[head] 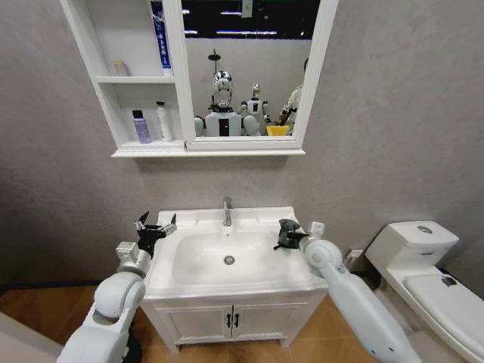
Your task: Move facial cleanser and shampoo from washbasin to cabinet, then wipe washbasin with towel.
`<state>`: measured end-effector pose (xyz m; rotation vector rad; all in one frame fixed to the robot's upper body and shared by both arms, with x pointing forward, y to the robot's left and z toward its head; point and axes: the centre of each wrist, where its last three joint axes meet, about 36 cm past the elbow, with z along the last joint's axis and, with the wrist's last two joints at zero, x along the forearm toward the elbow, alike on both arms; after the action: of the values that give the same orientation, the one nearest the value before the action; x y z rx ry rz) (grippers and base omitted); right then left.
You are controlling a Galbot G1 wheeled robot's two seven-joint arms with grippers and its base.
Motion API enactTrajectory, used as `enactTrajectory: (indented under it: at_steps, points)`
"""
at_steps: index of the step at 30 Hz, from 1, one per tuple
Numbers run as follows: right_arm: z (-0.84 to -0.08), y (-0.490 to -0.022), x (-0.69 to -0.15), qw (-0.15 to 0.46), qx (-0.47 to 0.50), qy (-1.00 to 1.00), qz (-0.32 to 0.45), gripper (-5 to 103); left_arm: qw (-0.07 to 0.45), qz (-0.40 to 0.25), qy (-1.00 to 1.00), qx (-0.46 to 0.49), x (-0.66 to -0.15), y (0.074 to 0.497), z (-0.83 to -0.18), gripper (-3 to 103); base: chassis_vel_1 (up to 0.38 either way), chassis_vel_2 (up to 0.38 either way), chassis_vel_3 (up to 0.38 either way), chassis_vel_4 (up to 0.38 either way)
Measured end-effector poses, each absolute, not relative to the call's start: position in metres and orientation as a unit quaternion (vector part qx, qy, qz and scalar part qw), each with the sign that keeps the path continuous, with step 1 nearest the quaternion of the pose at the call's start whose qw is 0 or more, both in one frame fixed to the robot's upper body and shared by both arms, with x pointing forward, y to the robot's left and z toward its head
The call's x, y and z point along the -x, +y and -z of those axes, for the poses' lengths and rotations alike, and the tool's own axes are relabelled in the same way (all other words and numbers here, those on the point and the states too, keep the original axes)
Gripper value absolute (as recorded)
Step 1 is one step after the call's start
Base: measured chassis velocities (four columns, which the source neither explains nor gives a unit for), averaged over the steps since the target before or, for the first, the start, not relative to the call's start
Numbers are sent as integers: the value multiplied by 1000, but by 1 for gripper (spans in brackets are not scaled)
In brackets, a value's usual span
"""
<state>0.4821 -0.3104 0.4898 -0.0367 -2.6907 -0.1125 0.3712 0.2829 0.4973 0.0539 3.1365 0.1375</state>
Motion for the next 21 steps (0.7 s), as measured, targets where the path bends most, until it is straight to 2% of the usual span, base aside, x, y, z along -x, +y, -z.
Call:
enactTrajectory:
  at_steps: [4,7,13,21]
  points:
    - [-479,-336,-501,181,-17,-982,48,2,2,-44,999,-18,-370,282,-498,100,0,0,0,0]
    - [-474,-342,-510,173,-27,-983,61,2,4,-45,999,-19,-369,281,-500,100,0,0,0,0]
    - [-466,-345,-525,182,-41,-977,102,2,5,-46,999,-19,-368,282,-501,100,0,0,0,0]
    - [-445,-355,-532,201,-31,-976,82,2,5,-46,999,-17,-368,282,-500,100,0,0,0,0]
